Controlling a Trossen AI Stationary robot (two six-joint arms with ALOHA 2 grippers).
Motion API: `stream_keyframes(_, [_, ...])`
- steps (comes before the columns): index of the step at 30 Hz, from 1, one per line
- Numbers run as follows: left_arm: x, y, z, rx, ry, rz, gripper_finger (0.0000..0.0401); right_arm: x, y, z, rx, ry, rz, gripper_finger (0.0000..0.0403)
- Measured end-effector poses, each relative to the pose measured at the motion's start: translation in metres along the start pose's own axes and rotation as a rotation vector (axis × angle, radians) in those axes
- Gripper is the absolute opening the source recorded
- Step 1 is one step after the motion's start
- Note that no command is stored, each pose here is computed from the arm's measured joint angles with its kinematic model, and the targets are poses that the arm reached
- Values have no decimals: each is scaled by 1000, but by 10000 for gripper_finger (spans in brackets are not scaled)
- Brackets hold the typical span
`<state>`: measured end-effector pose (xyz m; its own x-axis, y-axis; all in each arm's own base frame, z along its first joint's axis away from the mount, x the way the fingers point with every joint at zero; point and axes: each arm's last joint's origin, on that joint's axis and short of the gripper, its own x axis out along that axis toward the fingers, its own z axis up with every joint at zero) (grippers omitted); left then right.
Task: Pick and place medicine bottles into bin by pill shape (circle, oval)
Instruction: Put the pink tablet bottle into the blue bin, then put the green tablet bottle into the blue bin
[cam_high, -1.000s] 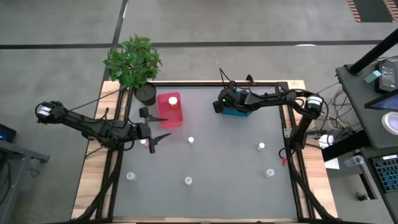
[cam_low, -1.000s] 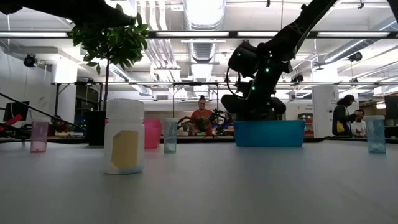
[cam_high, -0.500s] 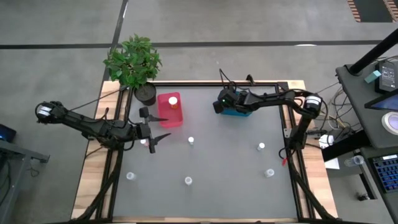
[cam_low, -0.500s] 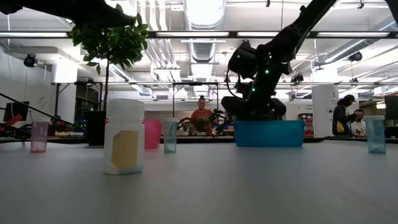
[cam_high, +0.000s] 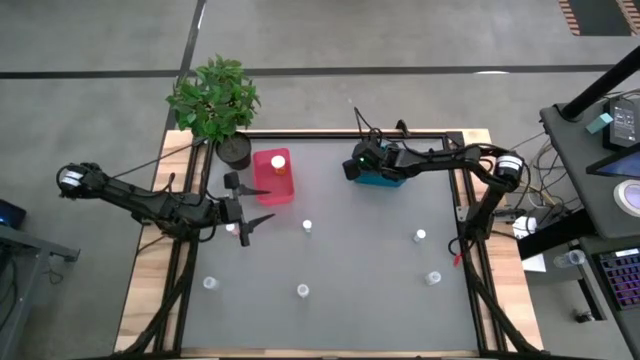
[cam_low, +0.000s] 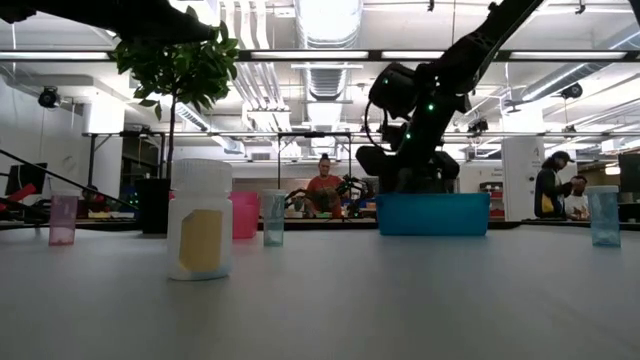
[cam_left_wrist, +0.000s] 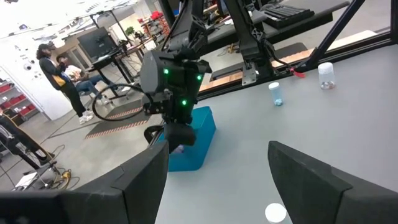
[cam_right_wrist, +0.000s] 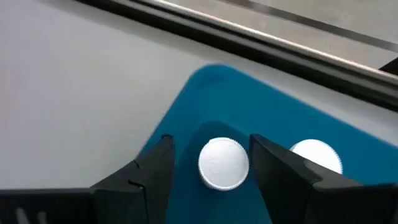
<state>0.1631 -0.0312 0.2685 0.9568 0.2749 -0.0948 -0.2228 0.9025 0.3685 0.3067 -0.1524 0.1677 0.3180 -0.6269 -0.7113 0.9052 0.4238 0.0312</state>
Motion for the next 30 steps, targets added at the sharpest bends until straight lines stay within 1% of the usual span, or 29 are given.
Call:
stream_keyframes(5, [0,0,0,-1,0,0,256,-20,-3,12,13,-39,35,196])
stream_keyframes(11, [0,0,0,-7,0,0,256,-54,-9,25,-17,-90,76,196])
stream_keyframes(15, [0,1,4,-75,-37,8,256,-86,1,23,-120,-155,159,196])
stream_keyframes(17, [2,0,8,-144,-78,-12,256,-105,10,16,-234,-211,229,195])
stream_keyframes(19, [5,-2,11,-221,-116,-52,256,-125,21,4,-377,-287,309,192])
stream_keyframes(22, [14,-9,14,-326,-167,-125,256,-153,33,-17,-583,-451,445,185])
stream_keyframes(23, [17,-12,15,-361,-174,-142,256,-161,36,-23,-631,-513,505,182])
stream_keyframes(25, [24,-19,13,-427,-161,-161,256,-175,35,-32,-673,-636,639,177])
stream_keyframes(28, [37,-29,9,-500,-105,-174,256,-189,28,-37,-723,-776,857,170])
stream_keyframes(29, [42,-32,9,-522,-87,-177,256,-191,25,-39,-736,-804,912,168])
stream_keyframes(30, [46,-36,9,-548,-70,-180,256,-193,22,-40,-748,-826,944,166])
